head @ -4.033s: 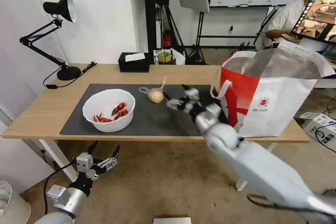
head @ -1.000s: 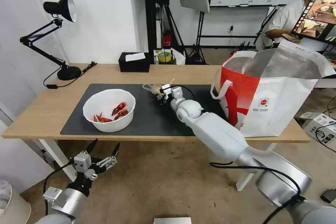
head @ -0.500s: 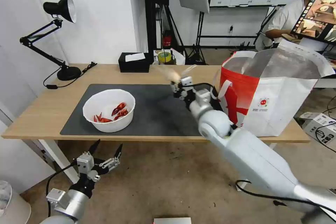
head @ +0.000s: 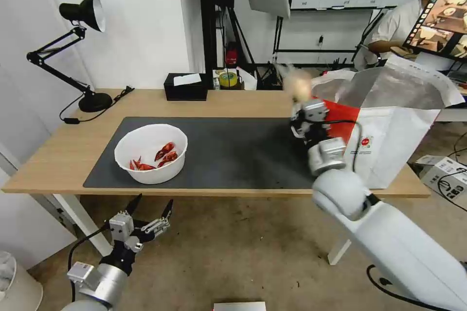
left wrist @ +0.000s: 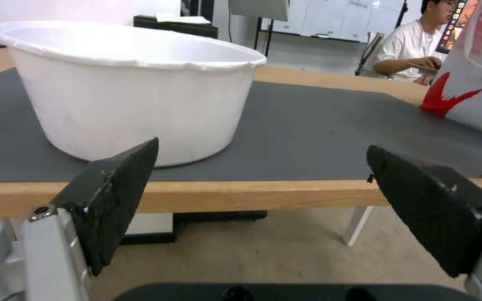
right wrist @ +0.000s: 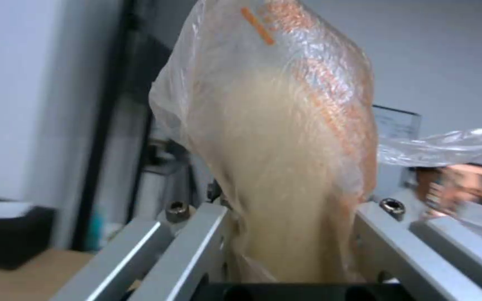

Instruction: Pick up the trash from the table and place it into the takeout bag.

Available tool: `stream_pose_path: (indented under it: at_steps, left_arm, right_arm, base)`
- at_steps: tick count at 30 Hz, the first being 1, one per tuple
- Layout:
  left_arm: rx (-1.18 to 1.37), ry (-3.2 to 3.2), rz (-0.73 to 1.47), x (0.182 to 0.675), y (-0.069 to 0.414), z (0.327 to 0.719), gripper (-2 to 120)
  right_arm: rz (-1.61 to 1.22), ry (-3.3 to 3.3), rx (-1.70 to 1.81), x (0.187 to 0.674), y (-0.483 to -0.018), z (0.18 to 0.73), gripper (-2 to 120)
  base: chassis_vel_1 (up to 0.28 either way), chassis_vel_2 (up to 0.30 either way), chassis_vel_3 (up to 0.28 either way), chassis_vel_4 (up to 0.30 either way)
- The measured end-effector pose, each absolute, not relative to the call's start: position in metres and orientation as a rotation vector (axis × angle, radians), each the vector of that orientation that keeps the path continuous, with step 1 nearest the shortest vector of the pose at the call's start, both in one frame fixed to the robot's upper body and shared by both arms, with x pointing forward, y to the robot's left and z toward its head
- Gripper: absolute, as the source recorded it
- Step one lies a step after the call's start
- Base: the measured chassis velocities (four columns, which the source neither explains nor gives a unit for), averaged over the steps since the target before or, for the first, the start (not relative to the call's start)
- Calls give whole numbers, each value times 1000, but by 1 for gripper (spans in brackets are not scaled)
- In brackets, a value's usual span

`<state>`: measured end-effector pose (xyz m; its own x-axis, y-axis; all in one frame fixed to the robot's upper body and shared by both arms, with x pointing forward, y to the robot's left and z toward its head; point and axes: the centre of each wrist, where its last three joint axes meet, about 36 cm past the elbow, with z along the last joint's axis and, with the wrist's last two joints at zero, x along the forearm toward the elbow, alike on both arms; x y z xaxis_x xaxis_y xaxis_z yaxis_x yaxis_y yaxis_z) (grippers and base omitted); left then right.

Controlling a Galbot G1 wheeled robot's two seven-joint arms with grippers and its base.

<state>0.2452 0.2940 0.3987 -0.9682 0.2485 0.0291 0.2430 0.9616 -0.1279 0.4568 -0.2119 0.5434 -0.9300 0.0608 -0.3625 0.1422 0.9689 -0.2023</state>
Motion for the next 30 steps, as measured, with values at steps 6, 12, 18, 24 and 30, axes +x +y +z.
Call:
stream_pose_path:
  at_steps: [6,12,18,24,30]
  left_arm:
    - [-385,-3064,193,243,292,397,100]
    - [-388,-3063,196,242,290,397,100]
    - [-383,-3063,201,242,290,396,100]
    - [-390,-3060,202,241,289,396,100]
    - [-397,-3060,203,243,289,395,100]
  right_arm:
    - [-226,2803,481,469,-229,562,8]
    - [-189,2820,523,477,-235,568,8]
    - [-168,2831,532,483,-237,575,8]
    - [-164,2848,549,483,-239,575,8]
    - [-152,2862,560,482,-243,575,9]
  base:
    - [0,0,0,0]
    - [0,0,0,0]
    - [0,0,0,0]
    - [0,0,0,0]
    - [0,0,0,0]
